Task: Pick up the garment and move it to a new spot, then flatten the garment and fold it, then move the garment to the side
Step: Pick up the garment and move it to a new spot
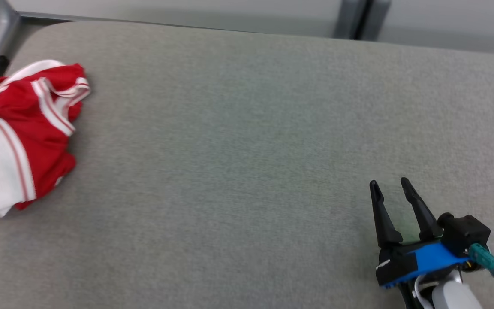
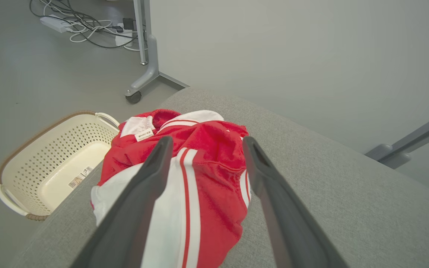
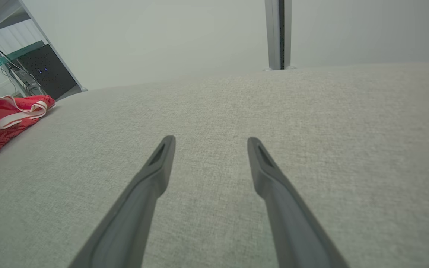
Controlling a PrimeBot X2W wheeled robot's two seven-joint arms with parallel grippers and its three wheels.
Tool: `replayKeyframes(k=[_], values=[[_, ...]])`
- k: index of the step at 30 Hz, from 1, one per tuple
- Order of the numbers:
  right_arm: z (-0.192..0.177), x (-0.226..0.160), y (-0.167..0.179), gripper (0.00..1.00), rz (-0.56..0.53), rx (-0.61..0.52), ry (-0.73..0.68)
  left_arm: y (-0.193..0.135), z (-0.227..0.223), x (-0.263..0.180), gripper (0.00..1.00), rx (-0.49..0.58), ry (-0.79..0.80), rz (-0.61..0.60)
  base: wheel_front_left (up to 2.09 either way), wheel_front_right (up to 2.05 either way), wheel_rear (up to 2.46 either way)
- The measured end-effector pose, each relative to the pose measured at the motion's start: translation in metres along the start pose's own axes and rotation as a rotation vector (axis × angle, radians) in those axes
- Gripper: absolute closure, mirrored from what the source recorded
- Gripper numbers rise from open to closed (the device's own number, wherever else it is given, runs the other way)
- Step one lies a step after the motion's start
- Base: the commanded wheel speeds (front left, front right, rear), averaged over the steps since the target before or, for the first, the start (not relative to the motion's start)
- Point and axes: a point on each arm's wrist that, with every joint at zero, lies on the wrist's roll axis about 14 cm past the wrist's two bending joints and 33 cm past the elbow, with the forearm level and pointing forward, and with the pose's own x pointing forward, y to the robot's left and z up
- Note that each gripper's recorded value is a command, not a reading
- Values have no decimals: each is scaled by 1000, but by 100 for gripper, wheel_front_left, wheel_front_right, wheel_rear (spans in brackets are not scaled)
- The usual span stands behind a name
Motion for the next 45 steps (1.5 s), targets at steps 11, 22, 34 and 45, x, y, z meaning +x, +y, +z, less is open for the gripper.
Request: replayKeyframes(k=[11,22,34,45], values=[[-10,-8,-57,0,-147,-24,34,27,-65,58,0,-6,344,163,0,0,0],[-3,-10,-65,0,-171,-26,20,27,-108,57,100,-32,500,191,0,0,0],[30,-20,-28,0,-92,6,-77,8,34,20,100,87,78,39,0,0,0],[57,-62,-27,0,-129,30,-172,-121,155,-52,100,241,-265,-291,0,0,0]])
